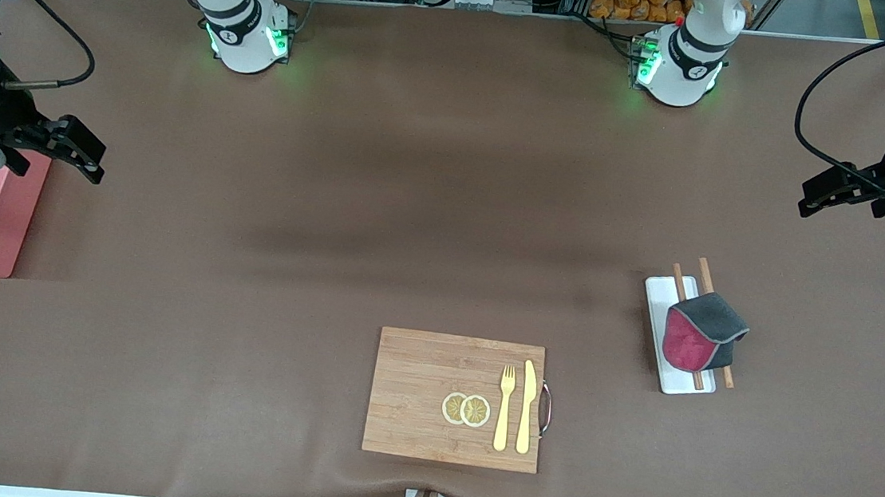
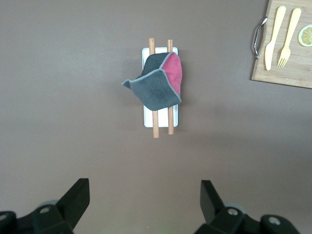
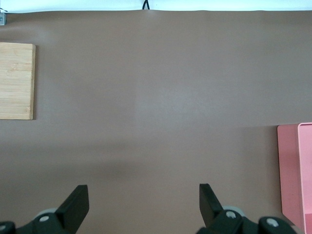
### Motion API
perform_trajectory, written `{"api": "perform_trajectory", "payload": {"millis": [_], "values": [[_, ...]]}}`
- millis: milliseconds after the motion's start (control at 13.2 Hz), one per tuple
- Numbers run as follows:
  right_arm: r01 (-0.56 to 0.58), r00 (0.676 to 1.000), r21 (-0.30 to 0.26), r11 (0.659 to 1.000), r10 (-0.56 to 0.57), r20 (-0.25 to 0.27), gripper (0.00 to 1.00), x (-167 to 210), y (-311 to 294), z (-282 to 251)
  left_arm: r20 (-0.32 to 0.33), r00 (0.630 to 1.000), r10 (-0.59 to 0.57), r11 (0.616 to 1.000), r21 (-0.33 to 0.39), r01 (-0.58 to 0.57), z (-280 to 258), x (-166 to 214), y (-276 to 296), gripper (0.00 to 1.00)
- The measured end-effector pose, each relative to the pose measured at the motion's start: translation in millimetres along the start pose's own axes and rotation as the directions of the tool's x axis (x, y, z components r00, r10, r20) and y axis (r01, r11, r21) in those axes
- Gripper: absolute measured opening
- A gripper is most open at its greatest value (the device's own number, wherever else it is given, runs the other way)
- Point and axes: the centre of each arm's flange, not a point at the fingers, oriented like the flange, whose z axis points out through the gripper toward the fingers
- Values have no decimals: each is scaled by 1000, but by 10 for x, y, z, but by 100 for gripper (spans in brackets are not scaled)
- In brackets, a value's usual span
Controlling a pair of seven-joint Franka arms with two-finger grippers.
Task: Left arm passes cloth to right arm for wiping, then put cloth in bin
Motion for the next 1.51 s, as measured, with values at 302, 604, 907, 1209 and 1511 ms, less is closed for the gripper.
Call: {"api": "perform_trajectory", "payload": {"millis": [302,604,907,1209,1511], "values": [[-2,1000,-2,1000,2,20,100,-20,3,21,0,1000,-1,1000,0,1,0,0,0,100],[-5,999,-5,1000,5,41,100,-31,16,65,19,1000,3,1000,-1,-3,100,46,18,100],[-12,996,-10,1000,13,87,100,-42,60,166,71,997,4,1000,-12,-3,586,323,13,100],[-26,995,-13,1000,27,96,100,-37,146,188,57,998,3,1000,-24,-2,1494,671,17,100],[-30,995,-15,999,31,96,100,-32,186,193,46,999,21,998,55,-24,2427,929,-199,100]]}}
